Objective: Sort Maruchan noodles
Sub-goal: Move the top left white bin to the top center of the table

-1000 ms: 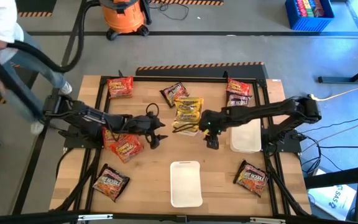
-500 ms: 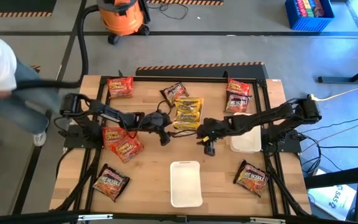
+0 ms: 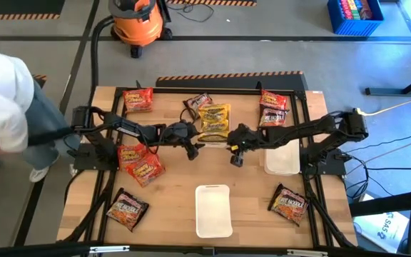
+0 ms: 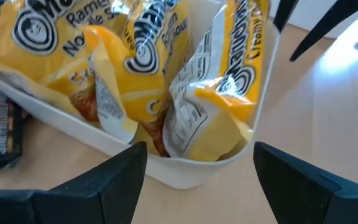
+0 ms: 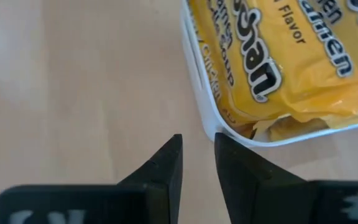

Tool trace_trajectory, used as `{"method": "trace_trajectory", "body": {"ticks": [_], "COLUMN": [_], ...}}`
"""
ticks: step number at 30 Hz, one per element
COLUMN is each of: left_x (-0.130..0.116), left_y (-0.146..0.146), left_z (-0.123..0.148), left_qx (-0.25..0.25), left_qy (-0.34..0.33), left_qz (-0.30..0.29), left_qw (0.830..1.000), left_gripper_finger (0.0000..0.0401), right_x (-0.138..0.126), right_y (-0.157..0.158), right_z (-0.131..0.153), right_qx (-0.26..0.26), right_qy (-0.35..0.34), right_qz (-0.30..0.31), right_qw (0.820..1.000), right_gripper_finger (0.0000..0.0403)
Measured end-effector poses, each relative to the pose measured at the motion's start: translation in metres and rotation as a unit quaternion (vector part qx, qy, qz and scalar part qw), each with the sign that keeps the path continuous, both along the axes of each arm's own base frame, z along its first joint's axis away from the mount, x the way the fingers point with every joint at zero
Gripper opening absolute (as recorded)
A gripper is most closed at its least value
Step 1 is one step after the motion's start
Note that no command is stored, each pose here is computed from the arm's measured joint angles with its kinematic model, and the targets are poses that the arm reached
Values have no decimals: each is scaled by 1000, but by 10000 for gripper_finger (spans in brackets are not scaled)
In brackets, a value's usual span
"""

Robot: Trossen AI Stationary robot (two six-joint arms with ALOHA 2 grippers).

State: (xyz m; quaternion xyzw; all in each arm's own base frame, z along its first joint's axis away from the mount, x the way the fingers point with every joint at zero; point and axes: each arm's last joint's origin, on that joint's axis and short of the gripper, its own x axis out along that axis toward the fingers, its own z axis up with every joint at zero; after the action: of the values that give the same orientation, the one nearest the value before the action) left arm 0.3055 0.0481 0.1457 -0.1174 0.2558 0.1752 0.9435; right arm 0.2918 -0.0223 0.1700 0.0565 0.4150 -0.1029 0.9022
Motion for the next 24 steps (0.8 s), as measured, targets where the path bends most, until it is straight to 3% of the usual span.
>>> {"method": "trace_trajectory", "body": {"ticks": [14,20,24], "left_x": [-6,-6,-9], "left_y": [33,32,25], "left_z": [1,1,7], "left_qx": [21,16,9], "left_qy": [5,4,9], "left_qz": [16,8,4], "left_qw": [1000,1000,1000], "left_gripper_finger": [288,288,288], "right_x": [0,0,-6], "right_y": [-24,-23,-22], "right_z": [2,5,25], "right_qx": [-17,-27,-17], "right_qy": [-13,-15,-6], "right_qz": [-20,-16,-9], "right_qw": [1000,999,1000], "right_gripper_finger": [88,88,88]}}
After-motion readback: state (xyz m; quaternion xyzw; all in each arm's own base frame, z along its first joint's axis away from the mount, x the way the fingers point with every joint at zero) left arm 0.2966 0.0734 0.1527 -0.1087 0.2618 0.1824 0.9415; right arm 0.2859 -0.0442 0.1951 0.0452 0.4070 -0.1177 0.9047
